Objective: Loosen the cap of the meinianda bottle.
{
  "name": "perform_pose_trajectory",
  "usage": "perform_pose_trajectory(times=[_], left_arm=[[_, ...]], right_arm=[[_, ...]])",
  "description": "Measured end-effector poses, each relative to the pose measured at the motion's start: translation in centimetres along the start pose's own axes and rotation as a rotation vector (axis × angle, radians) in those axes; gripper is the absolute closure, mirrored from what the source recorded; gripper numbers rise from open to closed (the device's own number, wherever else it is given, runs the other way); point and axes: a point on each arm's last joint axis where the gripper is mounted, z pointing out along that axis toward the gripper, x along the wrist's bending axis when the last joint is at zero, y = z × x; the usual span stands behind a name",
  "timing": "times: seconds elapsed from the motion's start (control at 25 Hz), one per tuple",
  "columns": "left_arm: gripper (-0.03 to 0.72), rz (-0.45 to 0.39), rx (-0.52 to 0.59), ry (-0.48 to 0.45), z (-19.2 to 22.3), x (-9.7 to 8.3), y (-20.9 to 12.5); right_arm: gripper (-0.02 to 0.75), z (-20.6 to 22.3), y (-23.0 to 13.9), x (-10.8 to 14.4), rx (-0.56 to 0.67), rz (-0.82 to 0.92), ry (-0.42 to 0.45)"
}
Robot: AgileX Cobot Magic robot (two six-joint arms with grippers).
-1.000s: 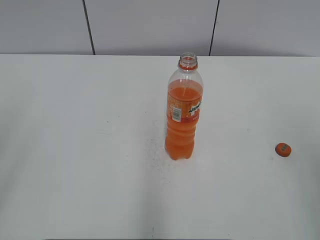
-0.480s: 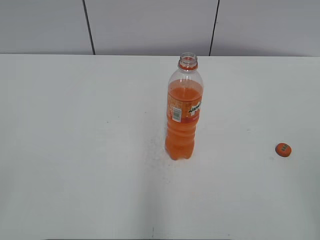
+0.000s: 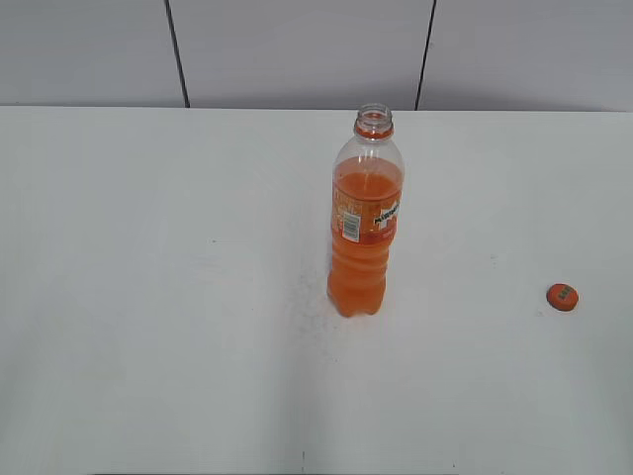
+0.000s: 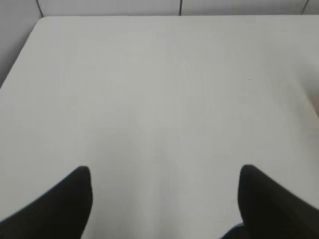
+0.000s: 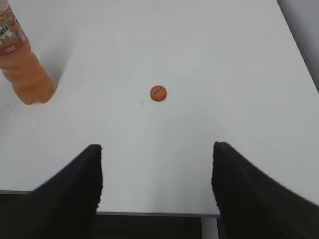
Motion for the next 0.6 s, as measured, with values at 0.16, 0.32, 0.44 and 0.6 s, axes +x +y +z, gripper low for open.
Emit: perform_pose_trajectory(times=[0.16, 0.32, 0.44, 0.6], left_arm=[[0.144, 0.002, -0.013, -0.027, 0.64, -0.29, -0.14], [0.146, 0.006, -0.02, -0.03, 0.64, -0.31, -0.08], [0.146, 0.007, -0.021, -0.03, 0.64, -0.31, -0.07], [0.146, 0.007, -0.021, -0.03, 0.64, -0.31, -0.07]], right_arm=[[0.223, 0.16, -0.05, -0.13, -0.001, -0.007, -0.013], [0.223, 0.16, -0.05, -0.16, -0.001, -0.008, -0.016], [0.223, 0.16, -0.05, -0.17, -0.002, -0.009, -0.017], [0.224, 0.16, -0.04, -0.18, -0.002, -0.009, -0.018]])
